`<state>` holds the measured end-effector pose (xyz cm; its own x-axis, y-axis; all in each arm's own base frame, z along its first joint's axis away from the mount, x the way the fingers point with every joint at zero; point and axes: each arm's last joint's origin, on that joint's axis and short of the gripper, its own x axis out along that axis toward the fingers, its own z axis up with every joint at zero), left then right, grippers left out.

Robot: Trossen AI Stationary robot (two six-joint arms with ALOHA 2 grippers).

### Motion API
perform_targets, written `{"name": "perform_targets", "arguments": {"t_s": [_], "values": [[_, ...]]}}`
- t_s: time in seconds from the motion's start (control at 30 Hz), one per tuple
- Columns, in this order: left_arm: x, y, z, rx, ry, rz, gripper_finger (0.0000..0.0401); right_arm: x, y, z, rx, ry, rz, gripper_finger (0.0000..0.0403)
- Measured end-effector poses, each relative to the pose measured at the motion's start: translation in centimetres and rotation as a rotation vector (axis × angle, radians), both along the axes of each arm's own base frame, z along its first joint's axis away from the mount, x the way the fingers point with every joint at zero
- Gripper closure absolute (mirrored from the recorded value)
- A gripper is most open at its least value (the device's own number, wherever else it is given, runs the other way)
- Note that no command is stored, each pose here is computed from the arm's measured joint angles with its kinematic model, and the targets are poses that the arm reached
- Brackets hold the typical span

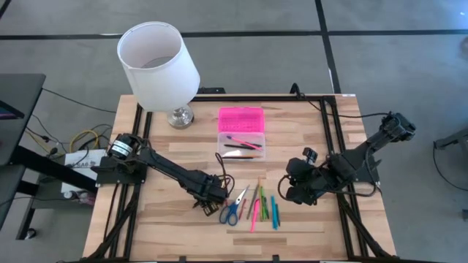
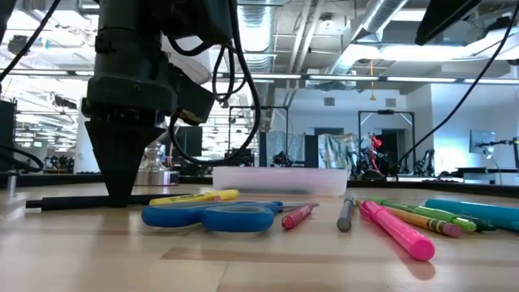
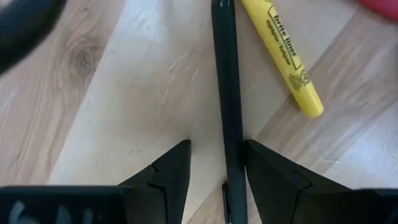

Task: Pick & place school supplies into a supply box
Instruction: Put the black pen into the pink supply box

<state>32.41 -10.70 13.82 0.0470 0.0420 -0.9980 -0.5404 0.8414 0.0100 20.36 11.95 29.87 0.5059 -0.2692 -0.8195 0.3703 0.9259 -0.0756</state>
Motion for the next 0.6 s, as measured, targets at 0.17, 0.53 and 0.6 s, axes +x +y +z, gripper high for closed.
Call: {"name": "perform_targets", "arguments": {"t_s": [0.17,0.53,0.6], "values": [[-0.6,-0.52,-0.53,0.012,0.005,0.016,0.0275,-0.15,0.15,-0.01,-0.008,-0.001,0.003,0.0296],[-0.7,-0.8,-0.59,0.001,0.007,0.026,0.0378,-0.15,0.05,0.02,-0.036,-0.009,0.001,0.0296],[-0.7,-0.79,-0.59,0.003,0.007,0.028,0.0384,-0.15,0.04,0.02,-0.039,-0.011,0.0,0.0296]]}}
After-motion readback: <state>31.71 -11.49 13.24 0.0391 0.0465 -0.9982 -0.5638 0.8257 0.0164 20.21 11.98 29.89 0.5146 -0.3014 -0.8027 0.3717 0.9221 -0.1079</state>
